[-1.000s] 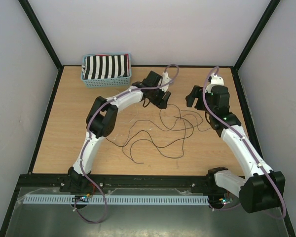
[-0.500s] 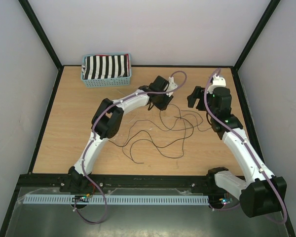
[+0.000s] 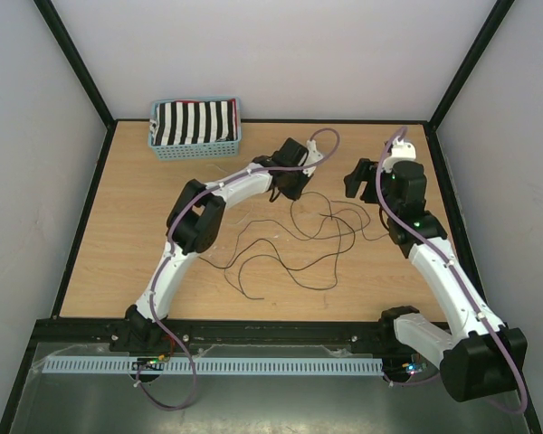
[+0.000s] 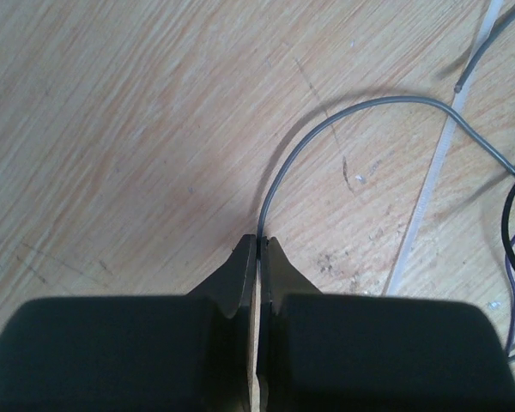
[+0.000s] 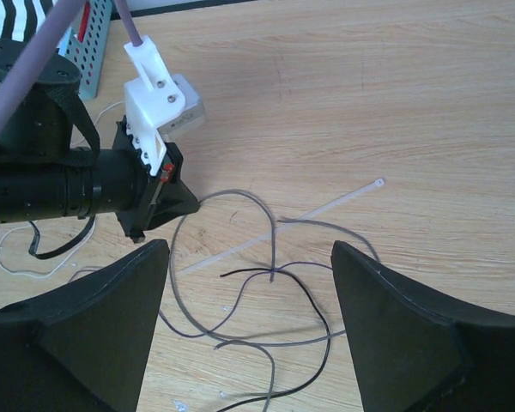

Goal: Zip-tie the wires
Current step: Pick up the cable at the center of the board.

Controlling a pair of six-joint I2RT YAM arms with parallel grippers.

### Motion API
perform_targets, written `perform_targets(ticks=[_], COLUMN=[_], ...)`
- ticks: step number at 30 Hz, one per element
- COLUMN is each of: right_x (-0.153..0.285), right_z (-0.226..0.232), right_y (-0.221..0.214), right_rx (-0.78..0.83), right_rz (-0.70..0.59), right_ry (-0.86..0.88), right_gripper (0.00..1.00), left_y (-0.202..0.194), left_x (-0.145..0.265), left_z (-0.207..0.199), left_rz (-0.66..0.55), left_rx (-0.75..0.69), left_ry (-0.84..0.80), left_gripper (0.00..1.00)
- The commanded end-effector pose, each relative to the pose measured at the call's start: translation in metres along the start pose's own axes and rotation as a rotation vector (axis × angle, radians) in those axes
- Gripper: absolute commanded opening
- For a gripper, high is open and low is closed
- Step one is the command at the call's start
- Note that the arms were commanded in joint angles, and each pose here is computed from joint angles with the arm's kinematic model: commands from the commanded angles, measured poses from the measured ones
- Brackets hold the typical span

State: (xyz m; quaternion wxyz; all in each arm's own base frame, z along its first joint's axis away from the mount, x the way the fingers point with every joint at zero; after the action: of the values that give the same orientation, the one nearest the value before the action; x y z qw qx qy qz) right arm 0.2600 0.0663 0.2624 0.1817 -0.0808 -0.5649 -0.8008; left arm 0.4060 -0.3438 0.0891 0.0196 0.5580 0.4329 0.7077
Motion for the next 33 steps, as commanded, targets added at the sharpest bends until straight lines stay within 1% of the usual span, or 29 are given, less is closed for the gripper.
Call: perform_targets(ticks=[1,3,7,11,13,14,19,22,26,30,33], right_x=[-0.001,-0.003,-0.008,-0.016,-0.023,-0.027,-0.054,-0.065,-0.081,-0.100,-0.112], right_z=[0.002,0.004,0.010,0.018,0.018,0.018,0.010,0.011,0.011,0.009,0.010], right_y=[0.002,-0.002,-0.008,-0.011,-0.010,-0.011,-0.017,-0.016,-0.014,-0.021,-0.026], right_rx=[-0.002,-0.024,-0.080,-0.111,-0.110,-0.104,-0.049,-0.036,-0.012,0.000,-0.008], right_rz=[-0.032,-0.018,0.008,0.031,0.029,0.026,0.024,0.003,0.011,0.058,0.090], right_ry=[0.029,0.057,0.126,0.206,0.217,0.220,0.189,0.210,0.206,0.211,0.233], right_gripper=[0.87,0.87,0.87,0.97,1.00,0.99,1.00,0.99,1.00,0.93,0.82], left_y=[0.025,0.041,0.060,0.070,0.072,0.073,0.068,0.067,0.066,0.067,0.067], left_x=[0.043,0.066,0.102,0.131,0.142,0.147,0.156,0.157,0.158,0.160,0.162], left_z=[-0.003,-0.002,-0.002,-0.005,-0.007,-0.008,-0.012,-0.014,-0.016,-0.018,-0.019], left_rz=[-0.059,-0.118,-0.232,-0.309,-0.337,-0.352,-0.365,-0.366,-0.371,-0.380,-0.383], left_rx=[0.063,0.094,0.130,0.152,0.153,0.152,0.146,0.143,0.146,0.145,0.145], left_ry=[0.017,0.043,0.092,0.116,0.113,0.110,0.093,0.081,0.068,0.061,0.055], left_gripper=[0.00,0.00,0.00,0.00,0.00,0.00,0.00,0.00,0.00,0.00,0.00])
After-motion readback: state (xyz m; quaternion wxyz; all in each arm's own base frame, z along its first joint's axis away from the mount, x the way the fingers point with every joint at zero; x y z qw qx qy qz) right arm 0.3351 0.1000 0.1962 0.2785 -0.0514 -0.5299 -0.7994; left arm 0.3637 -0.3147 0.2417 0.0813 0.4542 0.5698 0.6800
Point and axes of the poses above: each gripper's point midway between its finger pads, its own x axis back along the fingers, its own z axis along the line the jaws close on, y = z × x, the point moved 9 cm from there along x, back along the fingers, and after that the axes turned 5 degrees about -x, right-handed, at the moved point
